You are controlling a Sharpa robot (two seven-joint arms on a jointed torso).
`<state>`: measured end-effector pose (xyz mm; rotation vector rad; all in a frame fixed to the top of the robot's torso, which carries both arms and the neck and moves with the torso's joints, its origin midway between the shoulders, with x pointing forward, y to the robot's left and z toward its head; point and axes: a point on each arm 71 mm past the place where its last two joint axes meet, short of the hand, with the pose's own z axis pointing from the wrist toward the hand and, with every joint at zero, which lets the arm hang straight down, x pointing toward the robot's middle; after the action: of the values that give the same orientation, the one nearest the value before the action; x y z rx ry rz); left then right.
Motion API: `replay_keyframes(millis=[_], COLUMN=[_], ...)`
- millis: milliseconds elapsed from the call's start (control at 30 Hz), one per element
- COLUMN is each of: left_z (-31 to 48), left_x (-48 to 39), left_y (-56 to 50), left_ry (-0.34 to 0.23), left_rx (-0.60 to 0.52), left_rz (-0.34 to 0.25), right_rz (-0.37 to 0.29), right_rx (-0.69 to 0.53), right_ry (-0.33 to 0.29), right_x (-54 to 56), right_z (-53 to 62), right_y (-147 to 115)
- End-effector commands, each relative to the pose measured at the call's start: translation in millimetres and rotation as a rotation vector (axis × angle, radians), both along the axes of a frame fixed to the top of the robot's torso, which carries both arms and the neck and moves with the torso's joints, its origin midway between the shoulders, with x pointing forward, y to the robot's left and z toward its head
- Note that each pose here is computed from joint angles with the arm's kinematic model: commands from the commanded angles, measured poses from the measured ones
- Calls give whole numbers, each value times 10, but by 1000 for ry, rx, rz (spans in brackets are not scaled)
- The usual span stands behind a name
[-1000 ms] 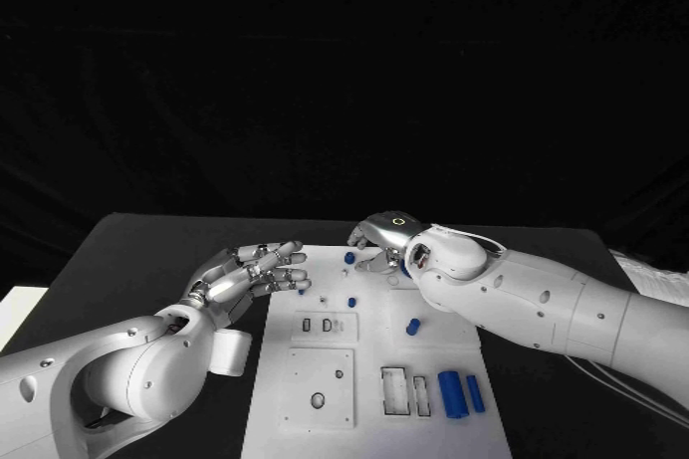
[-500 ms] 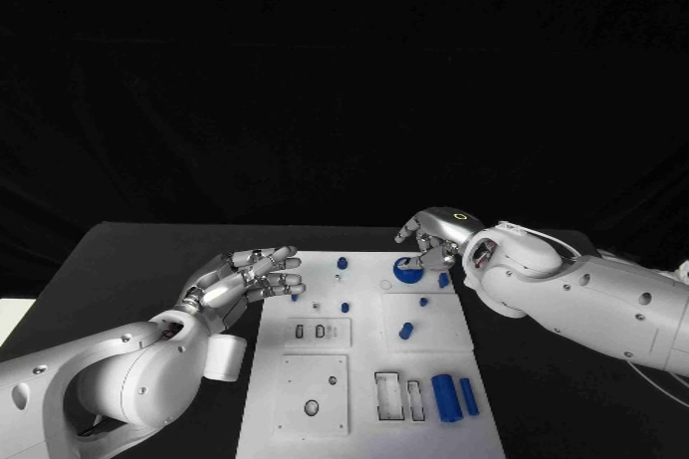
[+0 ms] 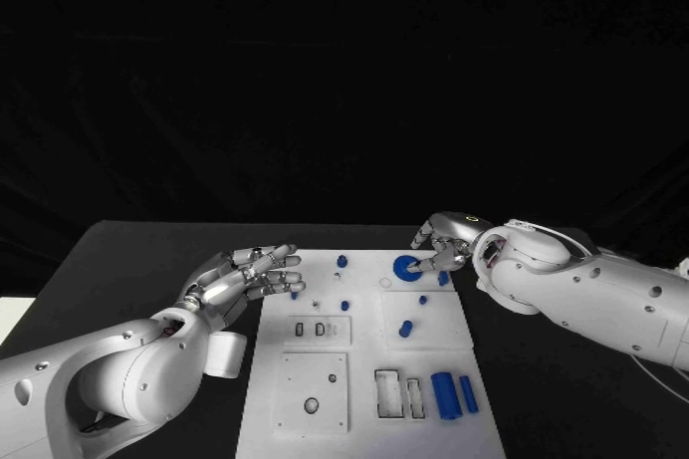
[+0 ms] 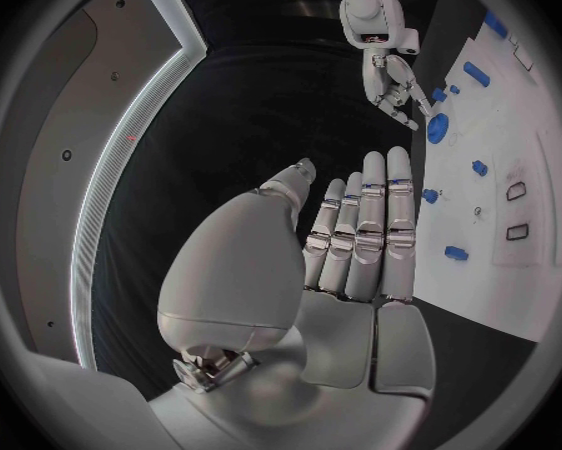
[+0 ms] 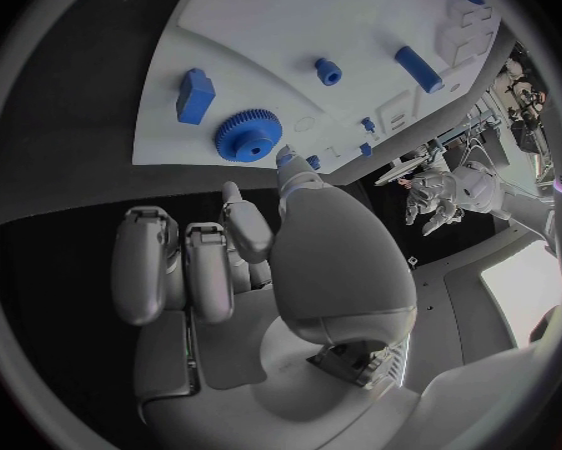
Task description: Assemble the parts on the task board
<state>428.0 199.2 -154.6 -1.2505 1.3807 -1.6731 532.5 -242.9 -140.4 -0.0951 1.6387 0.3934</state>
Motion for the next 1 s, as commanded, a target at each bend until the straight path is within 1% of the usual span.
replay_keyframes(millis=[33, 367, 733, 1000], left_z=[13, 11, 9, 7], left_x=[-2, 0, 3, 6], left_y=[-21, -23, -27, -27], left_ry=[-6, -5, -5, -4], left_rx=[-13, -13, -13, -13], left_rz=[-15, -15, -16, -16], right_rz=[-8, 6, 35, 36], right_rx=[-29, -41, -68, -101], right_ry=[49, 63, 38, 38], right_x=[7, 28, 34, 51], right_z=[-51, -89, -96, -161], right_y=[7, 46, 121, 133])
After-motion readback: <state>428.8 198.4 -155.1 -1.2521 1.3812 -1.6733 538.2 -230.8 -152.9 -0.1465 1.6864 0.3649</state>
